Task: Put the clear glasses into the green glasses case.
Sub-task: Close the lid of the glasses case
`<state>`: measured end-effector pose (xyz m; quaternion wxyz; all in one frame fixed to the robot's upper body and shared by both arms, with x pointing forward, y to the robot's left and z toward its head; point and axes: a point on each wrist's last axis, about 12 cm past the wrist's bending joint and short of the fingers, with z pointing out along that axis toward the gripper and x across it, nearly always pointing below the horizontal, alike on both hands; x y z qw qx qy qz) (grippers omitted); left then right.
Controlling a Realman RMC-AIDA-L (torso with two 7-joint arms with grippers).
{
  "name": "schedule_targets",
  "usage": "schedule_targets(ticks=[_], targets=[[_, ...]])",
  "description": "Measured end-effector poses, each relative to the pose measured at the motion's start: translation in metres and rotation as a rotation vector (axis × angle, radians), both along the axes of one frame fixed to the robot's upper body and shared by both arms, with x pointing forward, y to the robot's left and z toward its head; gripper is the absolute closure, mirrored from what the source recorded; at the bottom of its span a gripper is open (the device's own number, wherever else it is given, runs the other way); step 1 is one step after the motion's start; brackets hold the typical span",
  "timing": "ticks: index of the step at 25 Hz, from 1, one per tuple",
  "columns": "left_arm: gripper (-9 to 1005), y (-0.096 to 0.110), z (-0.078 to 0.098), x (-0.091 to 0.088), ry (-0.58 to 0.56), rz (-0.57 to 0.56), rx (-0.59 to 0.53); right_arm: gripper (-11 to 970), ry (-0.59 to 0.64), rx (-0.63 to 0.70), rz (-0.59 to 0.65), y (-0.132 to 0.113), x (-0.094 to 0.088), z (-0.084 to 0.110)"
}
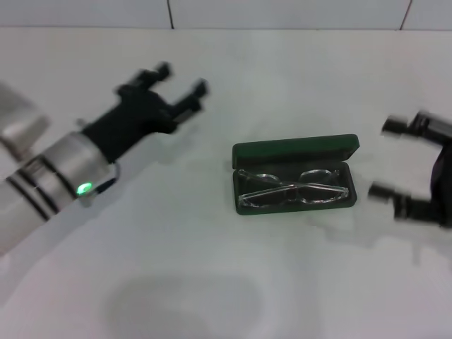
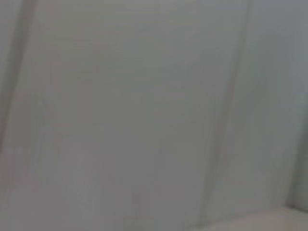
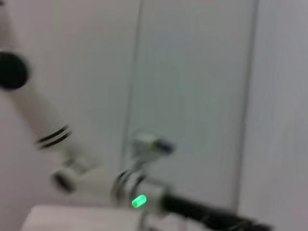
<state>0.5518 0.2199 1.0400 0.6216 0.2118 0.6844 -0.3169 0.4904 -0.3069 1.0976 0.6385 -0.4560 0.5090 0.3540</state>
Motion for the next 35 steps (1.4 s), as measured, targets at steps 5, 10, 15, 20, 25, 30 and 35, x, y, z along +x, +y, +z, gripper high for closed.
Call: schedule_targets(ticks=[5, 10, 15, 20, 25, 30, 35], targets=[[199, -0.028, 0.016, 0.028, 0.064, -0.147, 0.085, 216, 0.087, -0.131, 0.138, 0.008, -0.008, -0.014], [200, -0.057, 0.021, 0.044, 0.153, -0.258, 0.201, 108, 0.115, -0.176, 0.2, 0.013, -0.009, -0.018], [201, -0.073, 0.021, 0.045, 0.19, -0.333, 0.265, 110, 0.112, -0.19, 0.212, 0.017, -0.007, -0.018], [202, -0.085, 0.026, 0.043, 0.198, -0.399, 0.289, 110, 0.105, -0.2, 0.206, 0.016, -0.005, -0.018], [203, -0.09, 0.025, 0.038, 0.2, -0.439, 0.311, 110, 0.101, -0.209, 0.195, 0.014, -0.003, -0.017], [203, -0.083, 0.017, 0.031, 0.218, -0.431, 0.32, 110, 0.093, -0.222, 0.183, 0.016, 0.003, -0.017], [202, -0.082, 0.016, 0.031, 0.209, -0.422, 0.328, 110, 0.087, -0.231, 0.17, 0.016, 0.008, -0.015]])
